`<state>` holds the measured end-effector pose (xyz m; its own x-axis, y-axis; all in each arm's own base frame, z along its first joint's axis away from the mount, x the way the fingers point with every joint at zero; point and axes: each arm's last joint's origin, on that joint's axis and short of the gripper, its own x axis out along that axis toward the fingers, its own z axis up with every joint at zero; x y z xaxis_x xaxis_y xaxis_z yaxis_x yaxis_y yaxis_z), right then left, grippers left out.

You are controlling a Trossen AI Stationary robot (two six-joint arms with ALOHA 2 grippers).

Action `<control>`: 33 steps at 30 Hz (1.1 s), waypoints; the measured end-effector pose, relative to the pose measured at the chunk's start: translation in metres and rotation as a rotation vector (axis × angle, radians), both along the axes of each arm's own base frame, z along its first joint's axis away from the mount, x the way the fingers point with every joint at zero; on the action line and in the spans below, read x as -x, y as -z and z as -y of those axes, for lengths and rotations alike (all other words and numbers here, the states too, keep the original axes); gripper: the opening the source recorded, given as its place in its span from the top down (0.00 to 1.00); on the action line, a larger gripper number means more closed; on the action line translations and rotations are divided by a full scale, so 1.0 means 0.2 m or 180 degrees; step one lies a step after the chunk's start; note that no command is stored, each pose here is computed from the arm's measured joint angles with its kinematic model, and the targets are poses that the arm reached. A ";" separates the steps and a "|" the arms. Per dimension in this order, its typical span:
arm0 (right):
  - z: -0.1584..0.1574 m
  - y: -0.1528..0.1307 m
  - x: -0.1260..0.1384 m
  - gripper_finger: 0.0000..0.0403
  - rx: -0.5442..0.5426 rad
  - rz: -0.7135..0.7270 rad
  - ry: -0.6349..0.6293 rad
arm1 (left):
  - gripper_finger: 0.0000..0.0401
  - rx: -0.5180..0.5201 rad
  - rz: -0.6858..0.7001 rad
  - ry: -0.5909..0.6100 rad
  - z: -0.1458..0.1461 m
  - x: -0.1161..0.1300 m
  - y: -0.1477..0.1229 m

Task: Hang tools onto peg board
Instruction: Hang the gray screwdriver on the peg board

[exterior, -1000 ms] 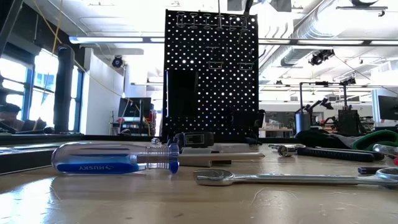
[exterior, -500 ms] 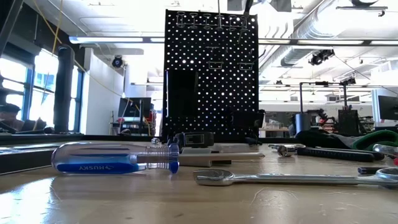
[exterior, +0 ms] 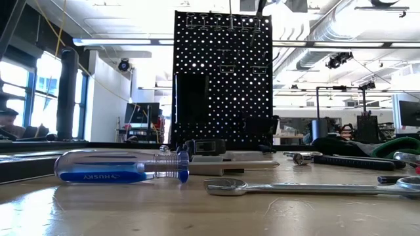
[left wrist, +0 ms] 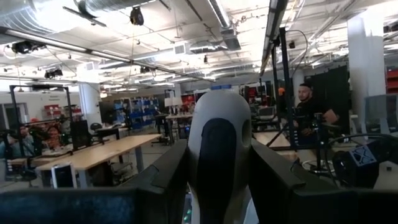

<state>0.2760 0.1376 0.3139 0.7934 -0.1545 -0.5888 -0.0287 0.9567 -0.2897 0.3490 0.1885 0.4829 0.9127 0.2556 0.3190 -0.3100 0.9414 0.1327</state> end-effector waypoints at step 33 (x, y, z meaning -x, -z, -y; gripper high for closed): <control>0.00 0.00 0.00 0.55 0.0018 -0.0022 -0.0003 | 0.69 0.0135 -0.0190 0.0120 -0.03 -0.02 0.01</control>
